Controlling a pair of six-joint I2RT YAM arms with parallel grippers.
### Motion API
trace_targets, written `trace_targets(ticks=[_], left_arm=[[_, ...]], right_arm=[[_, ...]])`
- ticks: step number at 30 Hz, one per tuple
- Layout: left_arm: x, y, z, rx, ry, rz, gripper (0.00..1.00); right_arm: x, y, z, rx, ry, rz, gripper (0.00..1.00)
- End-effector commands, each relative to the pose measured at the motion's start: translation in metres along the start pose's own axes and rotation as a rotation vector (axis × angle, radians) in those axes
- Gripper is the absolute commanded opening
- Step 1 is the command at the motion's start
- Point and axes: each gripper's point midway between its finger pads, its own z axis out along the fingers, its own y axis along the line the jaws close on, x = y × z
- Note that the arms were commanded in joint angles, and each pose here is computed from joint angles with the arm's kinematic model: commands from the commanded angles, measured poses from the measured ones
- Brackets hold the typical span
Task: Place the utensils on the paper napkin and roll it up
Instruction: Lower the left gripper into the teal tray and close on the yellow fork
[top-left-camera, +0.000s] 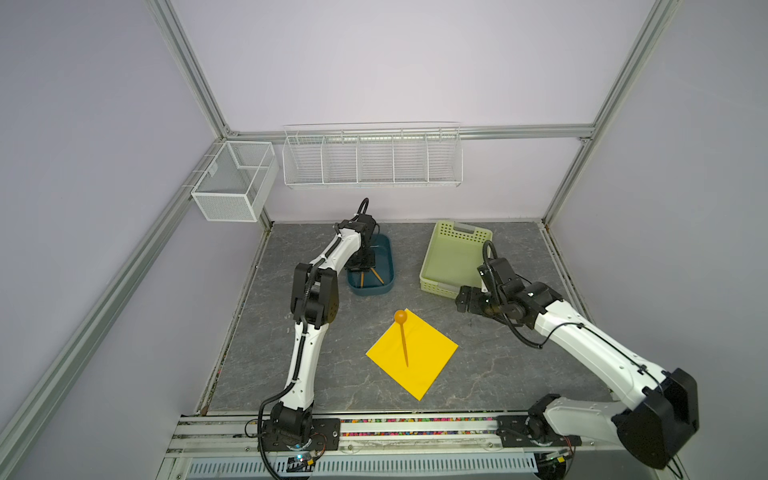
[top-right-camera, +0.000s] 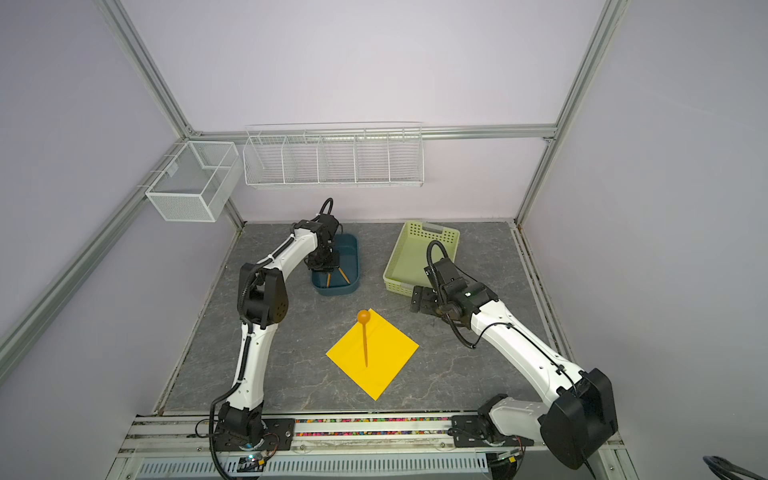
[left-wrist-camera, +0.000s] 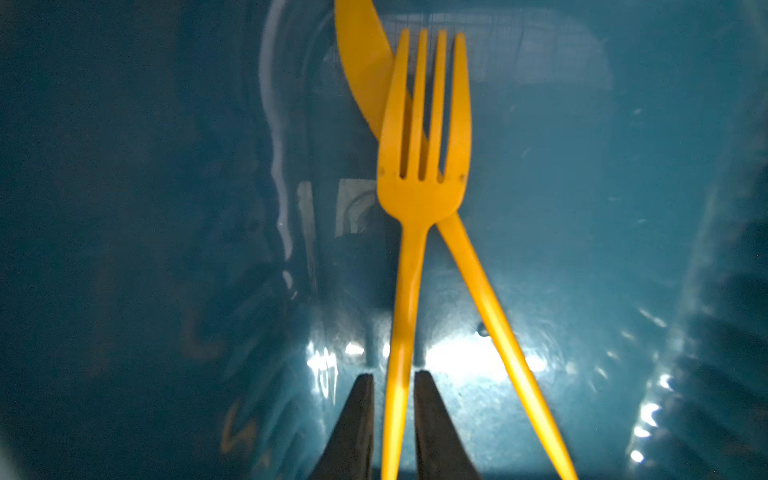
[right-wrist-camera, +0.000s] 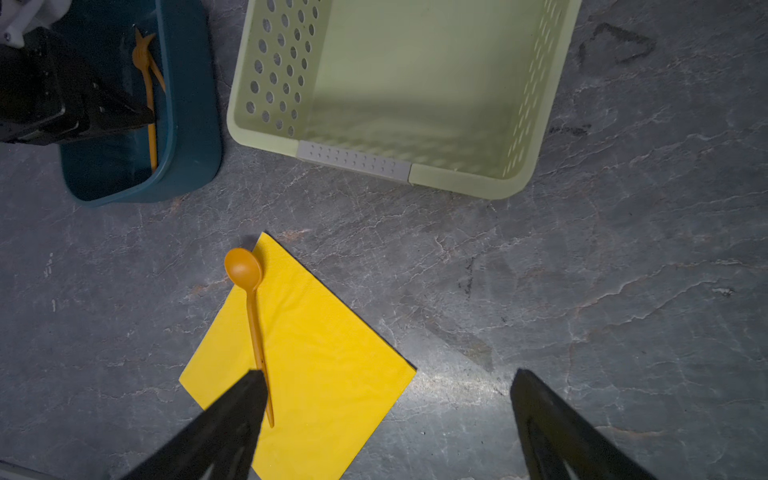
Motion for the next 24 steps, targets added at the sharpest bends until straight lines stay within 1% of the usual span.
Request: trace_targets(ticks=[1,9,15,21,24], left_arm=[[0.007,0.002,0.005,-0.008,0.047,0.016,0.20],[0.015,0.009,0.017,-0.048,0.083,0.015,0.18],[0.019,0.010,0.024,-0.053,0.107,0.016,0.13],[0.018,0.010,0.025,-0.056,0.102,0.019,0.09],[0.013,0.010,0.019,-0.053,0.077,0.021,0.08]], right_arm=[[0.004,-0.004,0.007,0.006,0.021,0.000,0.94],[0.004,-0.008,0.011,0.016,0.030,-0.002,0.94],[0.002,-0.013,0.010,0.023,0.025,0.004,0.94],[0.003,-0.017,0.011,0.027,0.029,0.009,0.94],[0.002,-0.018,0.009,0.028,0.026,0.010,0.94]])
